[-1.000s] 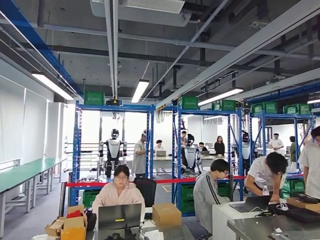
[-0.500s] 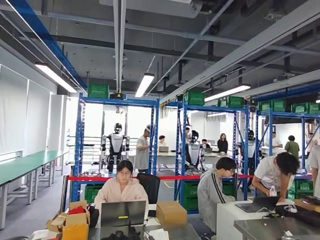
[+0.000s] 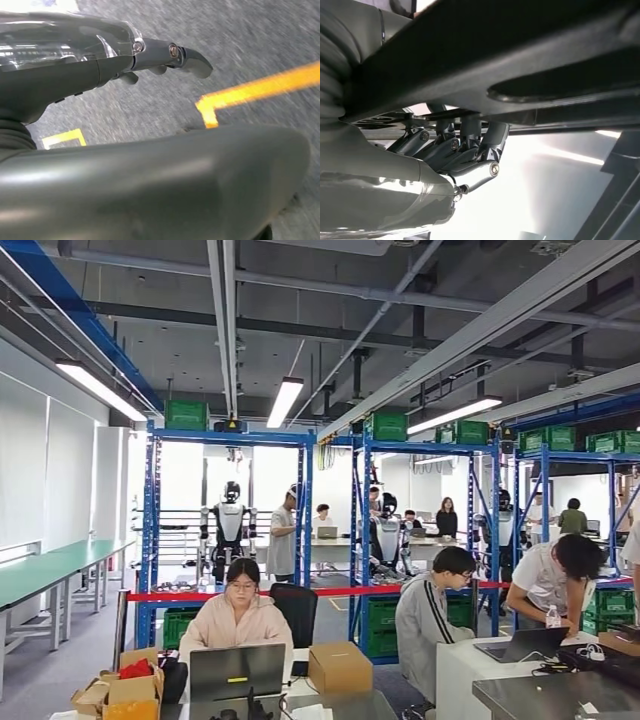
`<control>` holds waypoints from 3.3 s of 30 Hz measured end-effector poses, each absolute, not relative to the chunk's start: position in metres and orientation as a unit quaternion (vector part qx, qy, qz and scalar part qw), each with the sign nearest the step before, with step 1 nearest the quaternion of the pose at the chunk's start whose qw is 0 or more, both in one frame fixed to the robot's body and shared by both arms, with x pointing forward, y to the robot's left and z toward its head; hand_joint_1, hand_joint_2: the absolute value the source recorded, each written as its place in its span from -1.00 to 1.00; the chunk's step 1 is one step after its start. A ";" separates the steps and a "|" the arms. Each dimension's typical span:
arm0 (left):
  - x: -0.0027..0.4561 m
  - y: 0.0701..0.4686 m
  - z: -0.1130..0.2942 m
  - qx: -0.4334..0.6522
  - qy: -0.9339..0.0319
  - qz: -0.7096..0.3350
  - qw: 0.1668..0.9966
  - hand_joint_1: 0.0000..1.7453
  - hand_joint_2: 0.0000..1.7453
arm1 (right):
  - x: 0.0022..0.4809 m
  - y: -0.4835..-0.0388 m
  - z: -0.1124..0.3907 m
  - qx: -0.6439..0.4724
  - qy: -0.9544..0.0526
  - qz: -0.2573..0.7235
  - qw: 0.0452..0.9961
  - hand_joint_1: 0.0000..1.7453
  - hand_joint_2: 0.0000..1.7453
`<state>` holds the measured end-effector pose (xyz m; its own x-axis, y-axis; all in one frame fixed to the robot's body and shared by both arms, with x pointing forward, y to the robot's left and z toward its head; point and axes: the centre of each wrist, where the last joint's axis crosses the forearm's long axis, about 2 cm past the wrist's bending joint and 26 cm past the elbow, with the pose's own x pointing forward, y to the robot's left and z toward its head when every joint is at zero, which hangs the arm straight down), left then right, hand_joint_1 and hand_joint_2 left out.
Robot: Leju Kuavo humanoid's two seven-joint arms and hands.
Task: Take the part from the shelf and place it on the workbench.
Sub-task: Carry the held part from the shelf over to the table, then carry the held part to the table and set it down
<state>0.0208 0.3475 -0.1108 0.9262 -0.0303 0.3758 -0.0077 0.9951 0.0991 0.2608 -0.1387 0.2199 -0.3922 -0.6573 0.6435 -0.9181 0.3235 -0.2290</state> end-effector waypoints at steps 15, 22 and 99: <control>0.018 0.349 -0.111 0.051 -0.192 -0.009 0.980 -1.00 1.00 | 0.261 -0.140 0.220 0.503 -0.783 0.290 0.224 1.00 1.00; 0.018 0.350 -0.111 0.051 -0.193 -0.011 0.980 -1.00 1.00 | 0.261 -0.140 0.220 0.502 -0.783 0.290 0.224 1.00 1.00; 0.036 0.332 -0.111 0.024 -0.213 -0.039 0.976 -1.00 1.00 | 0.382 -0.154 0.248 0.202 -0.815 0.413 0.352 1.00 1.00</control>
